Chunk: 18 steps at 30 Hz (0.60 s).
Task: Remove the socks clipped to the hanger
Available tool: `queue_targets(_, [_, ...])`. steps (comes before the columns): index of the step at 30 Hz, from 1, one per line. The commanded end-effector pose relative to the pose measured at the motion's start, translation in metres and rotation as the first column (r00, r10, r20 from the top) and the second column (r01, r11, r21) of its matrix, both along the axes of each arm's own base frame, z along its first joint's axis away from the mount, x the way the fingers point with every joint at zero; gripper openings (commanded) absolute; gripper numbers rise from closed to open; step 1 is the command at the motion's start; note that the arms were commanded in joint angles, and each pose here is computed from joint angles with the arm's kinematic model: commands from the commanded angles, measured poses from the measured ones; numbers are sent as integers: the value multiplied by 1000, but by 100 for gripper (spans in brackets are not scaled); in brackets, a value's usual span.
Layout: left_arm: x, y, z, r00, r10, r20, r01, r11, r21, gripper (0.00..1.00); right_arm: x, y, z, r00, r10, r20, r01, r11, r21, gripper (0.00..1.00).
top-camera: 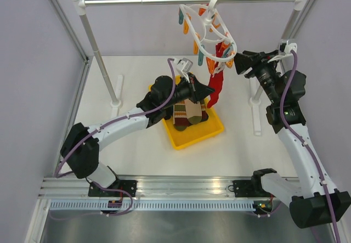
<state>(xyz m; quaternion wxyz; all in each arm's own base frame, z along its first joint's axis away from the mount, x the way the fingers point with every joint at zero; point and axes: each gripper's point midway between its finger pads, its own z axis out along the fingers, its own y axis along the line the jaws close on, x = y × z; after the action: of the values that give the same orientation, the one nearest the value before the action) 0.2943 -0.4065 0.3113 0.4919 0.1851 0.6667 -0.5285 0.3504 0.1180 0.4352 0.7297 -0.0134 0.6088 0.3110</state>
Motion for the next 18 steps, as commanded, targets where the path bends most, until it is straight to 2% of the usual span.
queue_targets(1, [4, -13, 25, 999, 17, 38, -15, 999, -49, 2, -11, 2, 29, 998, 13, 60, -13, 1000, 15, 63])
queue_targets(18, [13, -41, 35, 997, 58, 49, -55, 997, -61, 2, -30, 1, 16, 999, 23, 46, -22, 1000, -14, 63])
